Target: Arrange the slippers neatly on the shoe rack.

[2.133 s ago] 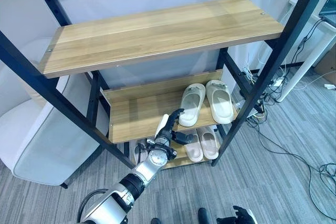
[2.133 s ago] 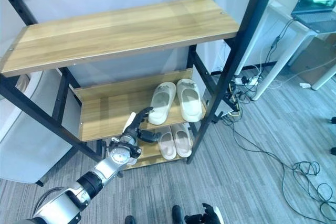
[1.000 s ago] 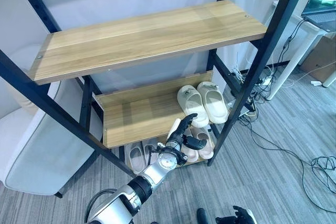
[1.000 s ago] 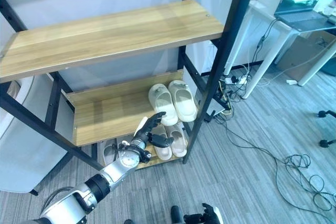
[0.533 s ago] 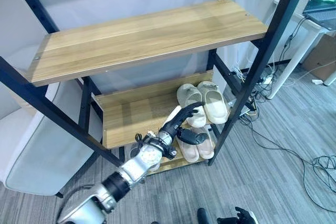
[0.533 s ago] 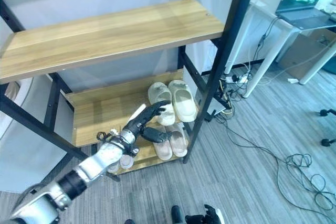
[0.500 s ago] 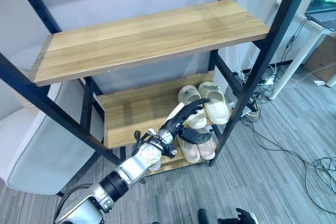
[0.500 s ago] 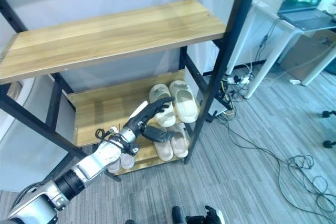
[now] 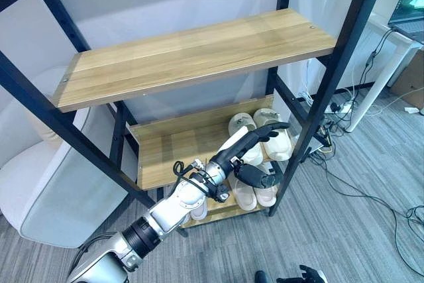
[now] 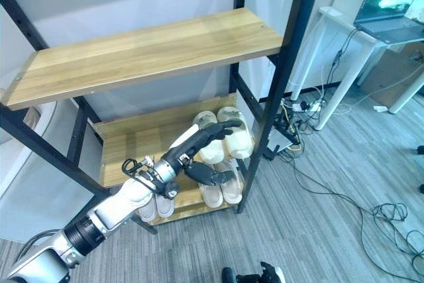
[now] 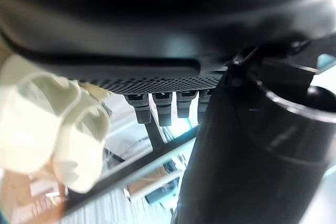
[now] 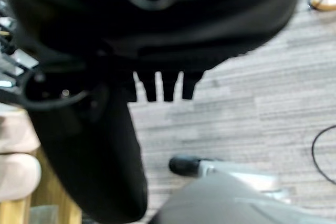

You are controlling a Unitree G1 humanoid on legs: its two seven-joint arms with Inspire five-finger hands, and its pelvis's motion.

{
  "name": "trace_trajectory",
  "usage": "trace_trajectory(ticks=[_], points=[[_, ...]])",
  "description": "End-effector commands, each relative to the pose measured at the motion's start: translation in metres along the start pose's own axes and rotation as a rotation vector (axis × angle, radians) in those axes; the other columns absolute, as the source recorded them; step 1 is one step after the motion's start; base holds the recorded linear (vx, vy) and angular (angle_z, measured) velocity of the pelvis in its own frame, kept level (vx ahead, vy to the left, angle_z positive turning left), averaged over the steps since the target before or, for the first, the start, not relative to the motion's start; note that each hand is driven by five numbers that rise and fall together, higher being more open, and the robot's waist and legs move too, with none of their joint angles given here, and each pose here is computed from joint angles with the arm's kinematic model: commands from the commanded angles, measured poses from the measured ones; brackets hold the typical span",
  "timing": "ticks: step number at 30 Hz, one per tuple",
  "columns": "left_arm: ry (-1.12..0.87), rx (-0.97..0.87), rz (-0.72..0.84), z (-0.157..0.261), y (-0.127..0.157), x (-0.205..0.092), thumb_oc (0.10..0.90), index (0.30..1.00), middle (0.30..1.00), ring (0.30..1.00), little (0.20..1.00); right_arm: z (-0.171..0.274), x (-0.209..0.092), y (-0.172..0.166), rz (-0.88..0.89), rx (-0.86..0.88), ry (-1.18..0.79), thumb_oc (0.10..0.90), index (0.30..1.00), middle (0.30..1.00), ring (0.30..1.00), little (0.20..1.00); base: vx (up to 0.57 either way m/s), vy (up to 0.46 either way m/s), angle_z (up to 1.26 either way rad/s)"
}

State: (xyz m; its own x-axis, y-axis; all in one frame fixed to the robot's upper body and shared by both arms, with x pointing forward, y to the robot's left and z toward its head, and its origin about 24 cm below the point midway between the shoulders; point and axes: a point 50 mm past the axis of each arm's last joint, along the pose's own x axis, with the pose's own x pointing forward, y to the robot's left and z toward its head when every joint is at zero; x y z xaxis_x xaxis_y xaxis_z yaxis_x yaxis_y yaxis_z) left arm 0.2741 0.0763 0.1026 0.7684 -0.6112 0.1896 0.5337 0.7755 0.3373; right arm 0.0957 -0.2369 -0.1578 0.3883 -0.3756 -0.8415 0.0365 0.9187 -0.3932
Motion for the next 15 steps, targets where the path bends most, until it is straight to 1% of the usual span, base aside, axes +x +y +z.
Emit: trace_trajectory(ticks=[1, 3, 4, 9, 11, 12, 13, 15], points=[[-0.247, -0.008, 0.132, 0.046, 0.048, -0.014, 0.8, 0.9, 0.9, 0.9, 0.9, -0.01, -0.009, 0.035, 0.098, 0.007, 0.034, 0.8, 0.9, 0.9, 0.9, 0.9, -0.03, 0.031, 0.09], [-0.245, -0.008, 0.133, 0.046, 0.048, -0.014, 0.8, 0.9, 0.9, 0.9, 0.9, -0.011, -0.009, 0.035, 0.099, 0.005, 0.035, 0.8, 0.9, 0.9, 0.9, 0.9, -0.02, 0.021, 0.14], [-0.203, 0.022, 0.145, 0.039, 0.052, -0.026, 0.8, 0.9, 0.9, 0.9, 0.9, -0.013, -0.01, 0.037, 0.11, 0.001, 0.045, 0.8, 0.9, 0.9, 0.9, 0.9, -0.05, 0.034, 0.16], [0.001, 0.04, 0.234, -0.001, 0.059, -0.062, 0.8, 0.9, 0.9, 0.9, 0.9, -0.013, -0.01, 0.039, 0.119, -0.01, 0.044, 0.8, 0.9, 0.9, 0.9, 0.9, -0.06, 0.013, 0.11], [0.103, -0.028, 0.241, -0.02, 0.054, -0.085, 0.8, 0.9, 0.9, 0.9, 0.9, -0.009, -0.01, 0.04, 0.126, -0.027, 0.029, 0.8, 0.9, 0.9, 0.9, 0.9, -0.07, 0.011, 0.12], [0.104, -0.028, 0.241, -0.02, 0.054, -0.085, 0.8, 0.9, 0.9, 0.9, 0.9, -0.009, -0.01, 0.04, 0.126, -0.028, 0.03, 0.8, 0.9, 0.9, 0.9, 0.9, -0.04, 0.011, 0.05], [0.144, -0.092, 0.234, -0.028, 0.048, -0.095, 0.8, 0.9, 0.9, 0.9, 0.9, -0.007, -0.01, 0.041, 0.128, -0.044, 0.022, 0.8, 0.9, 0.9, 0.9, 0.9, -0.02, 0.016, 0.03], [0.203, -0.111, 0.191, -0.036, 0.04, -0.108, 0.8, 0.9, 0.9, 0.9, 0.9, -0.009, -0.011, 0.044, 0.141, -0.066, 0.019, 0.8, 0.9, 0.9, 0.9, 0.9, -0.03, 0.017, 0.04]])
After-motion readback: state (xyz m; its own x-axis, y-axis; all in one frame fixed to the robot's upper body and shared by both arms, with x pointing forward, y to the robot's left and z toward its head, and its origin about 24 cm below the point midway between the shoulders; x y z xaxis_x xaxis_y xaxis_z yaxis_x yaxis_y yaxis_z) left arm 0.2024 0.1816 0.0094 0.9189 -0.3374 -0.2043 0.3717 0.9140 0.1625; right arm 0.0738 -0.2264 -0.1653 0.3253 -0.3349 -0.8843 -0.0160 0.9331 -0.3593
